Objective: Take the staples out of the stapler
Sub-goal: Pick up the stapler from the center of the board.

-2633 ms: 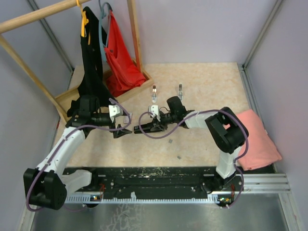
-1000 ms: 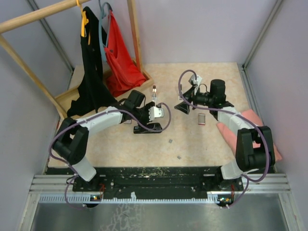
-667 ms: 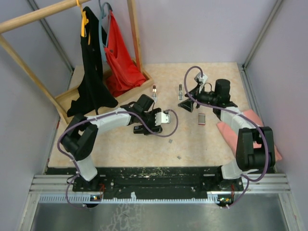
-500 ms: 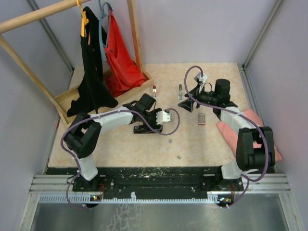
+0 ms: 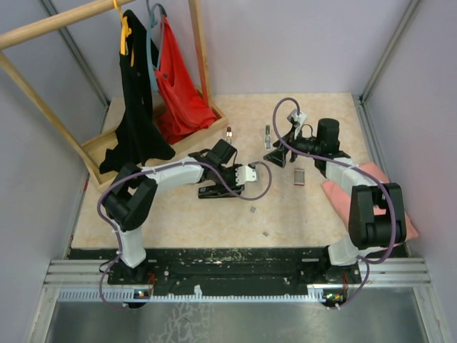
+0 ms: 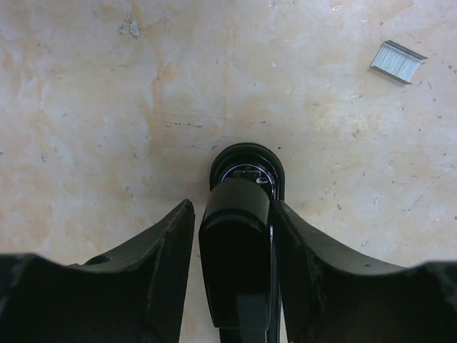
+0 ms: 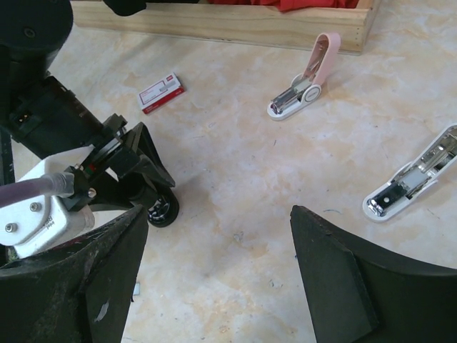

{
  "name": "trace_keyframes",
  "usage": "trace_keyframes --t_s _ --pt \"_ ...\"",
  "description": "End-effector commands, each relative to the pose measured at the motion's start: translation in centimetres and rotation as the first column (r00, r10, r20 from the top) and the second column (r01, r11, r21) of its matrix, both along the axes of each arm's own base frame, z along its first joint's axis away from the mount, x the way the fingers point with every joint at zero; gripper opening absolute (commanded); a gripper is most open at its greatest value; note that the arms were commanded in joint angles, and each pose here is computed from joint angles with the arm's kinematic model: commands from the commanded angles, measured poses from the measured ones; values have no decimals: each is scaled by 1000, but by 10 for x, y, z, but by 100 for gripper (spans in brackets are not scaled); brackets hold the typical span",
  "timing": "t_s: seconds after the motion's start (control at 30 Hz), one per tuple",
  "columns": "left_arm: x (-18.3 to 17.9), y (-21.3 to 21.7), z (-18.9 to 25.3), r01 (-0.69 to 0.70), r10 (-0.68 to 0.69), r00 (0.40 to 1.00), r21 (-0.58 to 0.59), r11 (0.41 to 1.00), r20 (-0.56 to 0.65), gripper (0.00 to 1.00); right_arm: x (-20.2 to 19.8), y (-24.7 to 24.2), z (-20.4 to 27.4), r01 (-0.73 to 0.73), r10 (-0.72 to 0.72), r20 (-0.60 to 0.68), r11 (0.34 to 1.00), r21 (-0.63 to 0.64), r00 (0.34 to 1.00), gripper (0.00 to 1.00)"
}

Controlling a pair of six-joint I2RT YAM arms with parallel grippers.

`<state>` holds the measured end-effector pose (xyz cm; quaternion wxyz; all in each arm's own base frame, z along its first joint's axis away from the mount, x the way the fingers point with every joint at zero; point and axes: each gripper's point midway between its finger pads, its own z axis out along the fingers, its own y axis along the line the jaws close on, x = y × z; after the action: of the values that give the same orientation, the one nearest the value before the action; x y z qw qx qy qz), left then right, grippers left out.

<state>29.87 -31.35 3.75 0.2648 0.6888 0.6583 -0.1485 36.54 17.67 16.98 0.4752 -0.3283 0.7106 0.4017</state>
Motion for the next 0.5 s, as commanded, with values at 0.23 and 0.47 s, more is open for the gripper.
trace_keyframes --t_s 0.23,0.47 --pt "4 -11 12 -30 30 999 -14 999 -22 10 2 2 3 -12 12 5 1000 26 1000 79" --pt "19 -30 45 -64 65 998 -96 993 6 0 8 4 -9 35 -29 -88 997 71 996 78"
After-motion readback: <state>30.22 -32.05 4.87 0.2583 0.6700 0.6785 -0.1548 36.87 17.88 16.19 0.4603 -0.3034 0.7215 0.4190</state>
